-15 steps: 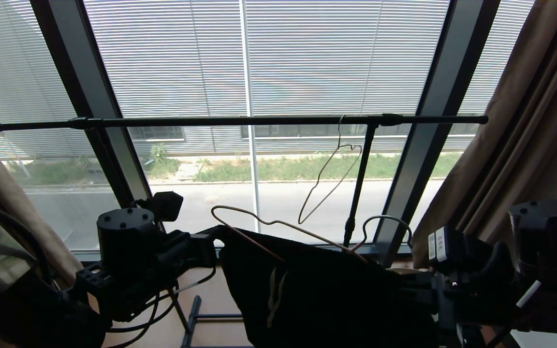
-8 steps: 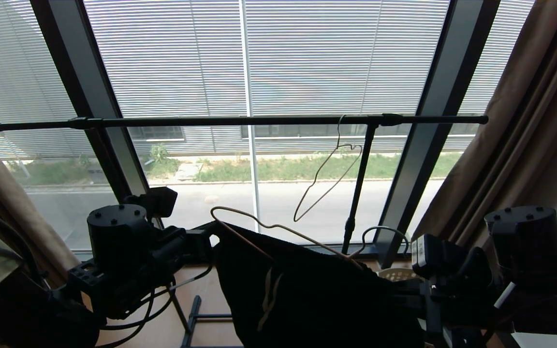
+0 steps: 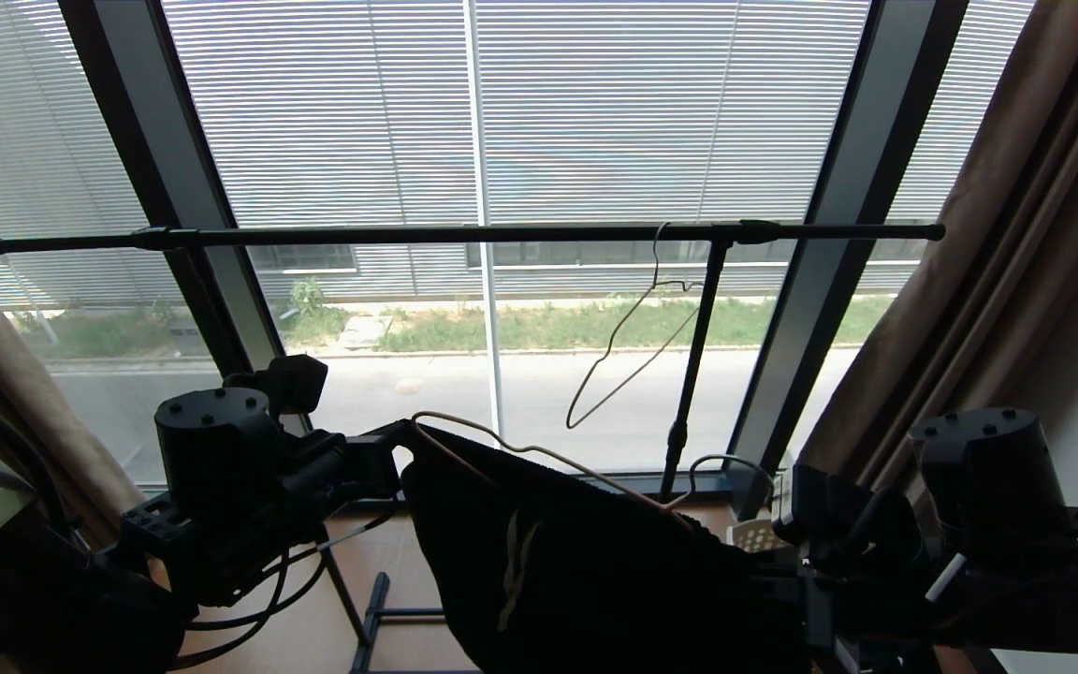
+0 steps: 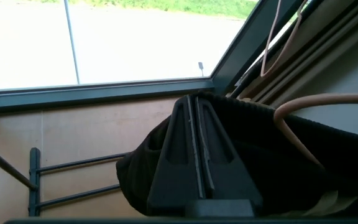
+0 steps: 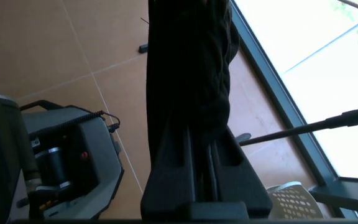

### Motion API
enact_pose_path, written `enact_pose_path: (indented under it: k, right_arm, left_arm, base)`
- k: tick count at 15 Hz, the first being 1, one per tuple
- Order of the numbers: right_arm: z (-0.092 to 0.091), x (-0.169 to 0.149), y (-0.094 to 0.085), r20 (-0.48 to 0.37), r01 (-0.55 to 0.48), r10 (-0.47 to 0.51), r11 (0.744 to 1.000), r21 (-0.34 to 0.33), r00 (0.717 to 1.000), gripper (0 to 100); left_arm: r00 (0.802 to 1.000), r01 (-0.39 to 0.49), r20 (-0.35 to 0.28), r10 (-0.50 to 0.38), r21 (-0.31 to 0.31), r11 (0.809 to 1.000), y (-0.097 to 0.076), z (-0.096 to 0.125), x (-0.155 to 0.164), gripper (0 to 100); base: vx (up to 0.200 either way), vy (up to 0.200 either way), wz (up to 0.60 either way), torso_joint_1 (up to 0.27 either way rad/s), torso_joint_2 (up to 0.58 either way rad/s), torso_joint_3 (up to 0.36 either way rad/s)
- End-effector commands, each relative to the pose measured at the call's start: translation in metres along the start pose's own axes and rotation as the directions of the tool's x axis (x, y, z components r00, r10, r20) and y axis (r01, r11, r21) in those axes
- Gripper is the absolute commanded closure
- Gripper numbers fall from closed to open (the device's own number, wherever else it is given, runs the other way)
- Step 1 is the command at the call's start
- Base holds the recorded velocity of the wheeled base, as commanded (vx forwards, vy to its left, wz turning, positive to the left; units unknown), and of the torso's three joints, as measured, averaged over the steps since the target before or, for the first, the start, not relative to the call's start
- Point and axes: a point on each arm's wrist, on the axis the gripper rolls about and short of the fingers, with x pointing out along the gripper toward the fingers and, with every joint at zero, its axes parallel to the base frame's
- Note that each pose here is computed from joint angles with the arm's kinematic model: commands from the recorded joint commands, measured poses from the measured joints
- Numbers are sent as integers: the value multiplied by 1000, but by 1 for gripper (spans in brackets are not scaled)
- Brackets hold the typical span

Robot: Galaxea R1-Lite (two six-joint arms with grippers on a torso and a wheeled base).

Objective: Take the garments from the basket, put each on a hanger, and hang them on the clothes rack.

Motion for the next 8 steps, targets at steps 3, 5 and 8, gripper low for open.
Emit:
enact_pose_path:
  k: [3, 5, 8]
  right_arm:
    - [-7, 18, 5, -91, 9, -10, 1000, -3, 996, 100]
    - [-9, 22, 4, -116, 25, -25, 1000, -2, 993, 100]
    - [-14, 32, 2, -158, 28, -27, 1000, 8, 987, 100]
  left_arm:
    - [1000, -1, 5, 1, -1, 1000, 0, 1, 0, 100]
    - [1000, -1, 5, 1, -1, 1000, 0, 1, -1, 100]
    - [999, 11, 33, -11, 4, 1000, -3, 9, -8, 100]
  base:
    - [0, 0, 0, 0, 0, 0]
    - [0, 0, 0, 0, 0, 0]
    - [0, 0, 0, 0, 0, 0]
